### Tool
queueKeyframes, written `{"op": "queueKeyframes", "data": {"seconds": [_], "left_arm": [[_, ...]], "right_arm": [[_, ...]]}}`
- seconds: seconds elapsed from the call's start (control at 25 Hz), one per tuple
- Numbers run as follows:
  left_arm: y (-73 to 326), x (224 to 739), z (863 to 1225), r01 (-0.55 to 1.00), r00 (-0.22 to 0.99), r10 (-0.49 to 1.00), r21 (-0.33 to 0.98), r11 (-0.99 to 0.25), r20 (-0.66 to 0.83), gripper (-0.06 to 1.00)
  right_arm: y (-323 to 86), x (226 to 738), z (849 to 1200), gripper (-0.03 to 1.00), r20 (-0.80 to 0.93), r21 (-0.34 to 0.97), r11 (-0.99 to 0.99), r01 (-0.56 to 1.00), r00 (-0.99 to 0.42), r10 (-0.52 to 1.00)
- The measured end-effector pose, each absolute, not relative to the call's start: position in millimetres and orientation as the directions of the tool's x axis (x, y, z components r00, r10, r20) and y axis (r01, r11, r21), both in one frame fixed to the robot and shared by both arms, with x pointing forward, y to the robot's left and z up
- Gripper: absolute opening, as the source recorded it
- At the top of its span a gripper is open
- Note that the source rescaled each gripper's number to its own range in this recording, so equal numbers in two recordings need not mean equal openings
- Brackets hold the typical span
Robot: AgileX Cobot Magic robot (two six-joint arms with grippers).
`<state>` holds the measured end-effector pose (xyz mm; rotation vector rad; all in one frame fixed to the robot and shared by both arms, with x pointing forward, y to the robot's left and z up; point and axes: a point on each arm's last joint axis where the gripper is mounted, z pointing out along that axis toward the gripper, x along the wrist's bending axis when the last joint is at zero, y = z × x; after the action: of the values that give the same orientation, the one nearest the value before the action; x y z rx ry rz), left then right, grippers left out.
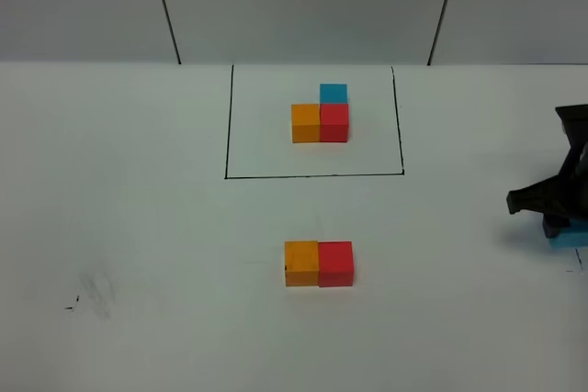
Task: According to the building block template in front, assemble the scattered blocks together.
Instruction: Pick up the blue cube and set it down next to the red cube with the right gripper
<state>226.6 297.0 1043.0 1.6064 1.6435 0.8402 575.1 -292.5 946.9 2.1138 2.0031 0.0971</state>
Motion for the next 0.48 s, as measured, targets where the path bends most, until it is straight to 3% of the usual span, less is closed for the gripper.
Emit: {"op": "queueKeyframes", "data": {"seconds": [0.2, 0.48], "left_arm": [[297.0, 226.6, 1043.0, 0.560, -0.006, 0.999, 0.828, 0.029, -0.031, 0.64], [297.0, 226.6, 1043.0, 0.560, -0.006, 0.999, 0.828, 0.029, -0.031, 0.64]], "right_arm": [[-252.9, 584.6, 979.9, 0.20, -0.050, 0.265, -0.092, 0.960, 0.109, 0.993], [-186.0, 593.0, 1006.8, 0.20, 0.024, 0.322, -0.045, 0.946, 0.040, 0.999]]}}
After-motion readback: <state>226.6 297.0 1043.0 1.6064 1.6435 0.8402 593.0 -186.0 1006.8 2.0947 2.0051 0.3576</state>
